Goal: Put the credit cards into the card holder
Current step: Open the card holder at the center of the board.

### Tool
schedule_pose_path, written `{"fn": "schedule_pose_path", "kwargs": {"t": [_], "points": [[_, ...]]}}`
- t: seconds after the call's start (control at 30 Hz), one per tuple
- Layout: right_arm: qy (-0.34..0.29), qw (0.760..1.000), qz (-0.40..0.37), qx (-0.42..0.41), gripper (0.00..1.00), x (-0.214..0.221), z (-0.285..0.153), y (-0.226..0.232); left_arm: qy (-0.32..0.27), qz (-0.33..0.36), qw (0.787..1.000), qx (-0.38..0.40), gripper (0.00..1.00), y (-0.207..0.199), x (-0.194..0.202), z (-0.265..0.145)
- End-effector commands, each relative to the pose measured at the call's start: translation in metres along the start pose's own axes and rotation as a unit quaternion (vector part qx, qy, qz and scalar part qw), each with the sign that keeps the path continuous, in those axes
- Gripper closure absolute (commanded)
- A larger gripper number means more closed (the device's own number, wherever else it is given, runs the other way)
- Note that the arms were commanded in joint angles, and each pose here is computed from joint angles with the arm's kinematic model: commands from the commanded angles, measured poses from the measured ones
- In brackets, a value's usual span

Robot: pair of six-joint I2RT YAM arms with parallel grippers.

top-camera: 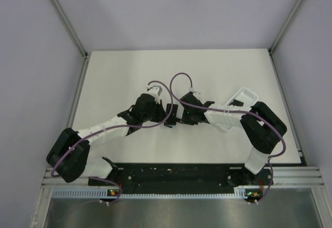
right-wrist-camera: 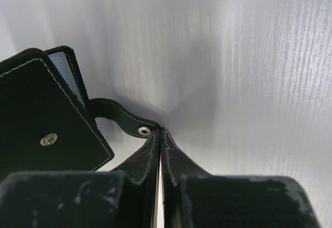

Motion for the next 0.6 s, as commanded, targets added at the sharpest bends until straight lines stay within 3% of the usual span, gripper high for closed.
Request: {"fn": "schedule_pose_path", "kwargs": {"t": [0.0, 0.23, 0.27, 0.4, 0.5, 0.57], "points": [[-0.020, 1.000, -0.005, 0.012, 1.00, -0.006, -0.007, -0.006, -0.038, -0.003, 0.999, 0.014, 1.00, -0.008, -0.018, -0.003], [-0.054, 0.998, -0.003, 0.016, 1.00, -0.020, -0.033, -0.021, -0.030, -0.004, 0.999, 0.011, 1.00, -0.004, -0.010, 0.001], [-0.064, 0.998, -0.005, 0.010, 0.97, -0.023, -0.039, -0.021, -0.028, -0.006, 1.000, 0.011, 1.00, -0.003, -0.009, 0.003], [-0.102, 0.994, -0.024, -0.018, 0.70, -0.037, -0.065, -0.019, -0.018, -0.014, 1.000, 0.022, 1.00, 0.000, 0.000, 0.006], [-0.122, 0.992, -0.029, -0.034, 0.62, -0.041, -0.082, -0.020, -0.007, -0.025, 0.999, 0.027, 0.99, 0.006, 0.010, 0.010], [-0.132, 0.990, -0.029, -0.041, 0.58, -0.043, -0.091, -0.023, 0.001, -0.029, 0.999, 0.030, 0.90, 0.009, 0.018, 0.012]]}}
Point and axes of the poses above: each gripper's point midway between its finger pads, its own z axis out along the fingers, its own y axis along the line the jaws close on, x = y × z, the point moved 3 cm from there along -z, back along the fingers, and after that the axes turned 2 degrees about -z, right-handed, at the moved point
